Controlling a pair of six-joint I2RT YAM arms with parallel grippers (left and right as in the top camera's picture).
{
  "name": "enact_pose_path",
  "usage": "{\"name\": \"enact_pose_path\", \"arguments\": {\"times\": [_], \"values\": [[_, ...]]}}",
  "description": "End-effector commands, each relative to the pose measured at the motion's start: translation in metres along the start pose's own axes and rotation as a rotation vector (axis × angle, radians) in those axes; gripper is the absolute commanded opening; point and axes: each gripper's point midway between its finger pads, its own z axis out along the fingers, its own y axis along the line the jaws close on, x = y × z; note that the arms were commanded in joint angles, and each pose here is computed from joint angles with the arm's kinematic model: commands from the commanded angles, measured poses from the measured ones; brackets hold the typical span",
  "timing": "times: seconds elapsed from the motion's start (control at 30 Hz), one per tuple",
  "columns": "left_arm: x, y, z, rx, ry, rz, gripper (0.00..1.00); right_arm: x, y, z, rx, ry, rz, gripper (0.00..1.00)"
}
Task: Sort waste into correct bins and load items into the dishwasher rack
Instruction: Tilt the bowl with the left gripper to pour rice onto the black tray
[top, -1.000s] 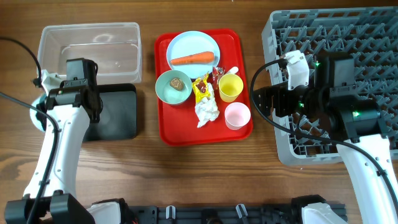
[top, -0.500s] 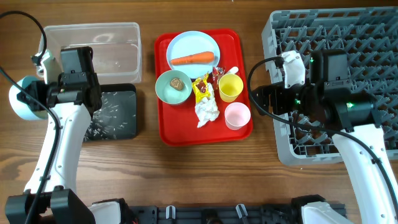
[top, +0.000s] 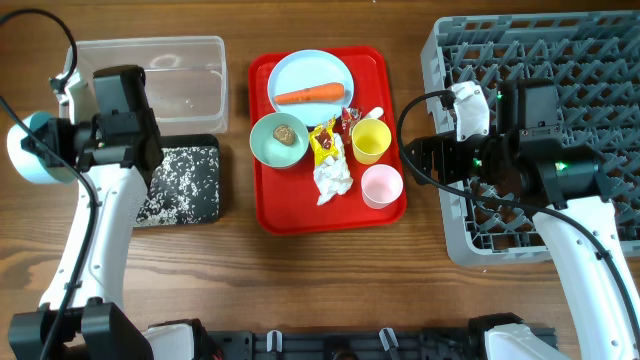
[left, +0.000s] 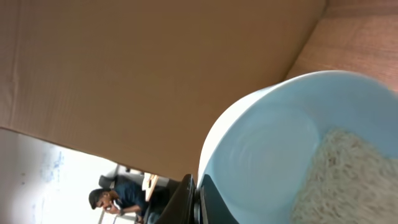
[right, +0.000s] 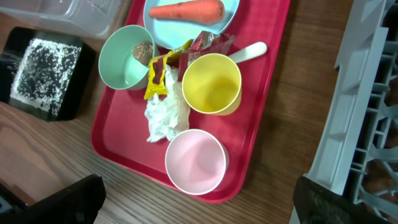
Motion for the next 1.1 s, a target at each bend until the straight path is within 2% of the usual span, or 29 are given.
{"name": "enact_pose_path", "arguments": {"times": [0.0,0.7,1.07], "values": [[-0.018,0.006,-0.011,-0.022,-0.039,0.075,0.04,-0.004,-0.001,-0.001,0.01,-0.006,0.0,1.0],[-0.023,0.018,-0.016,-0.078,-0.026,0.188,0.04,-0.004,-0.001,-0.001,0.01,-0.005,0.001,1.0],[-0.037,0.007,-0.045,-0.046,-0.115,0.224,0.04,-0.003,-0.001,-0.001,0.01,0.0,0.003,0.99]]}}
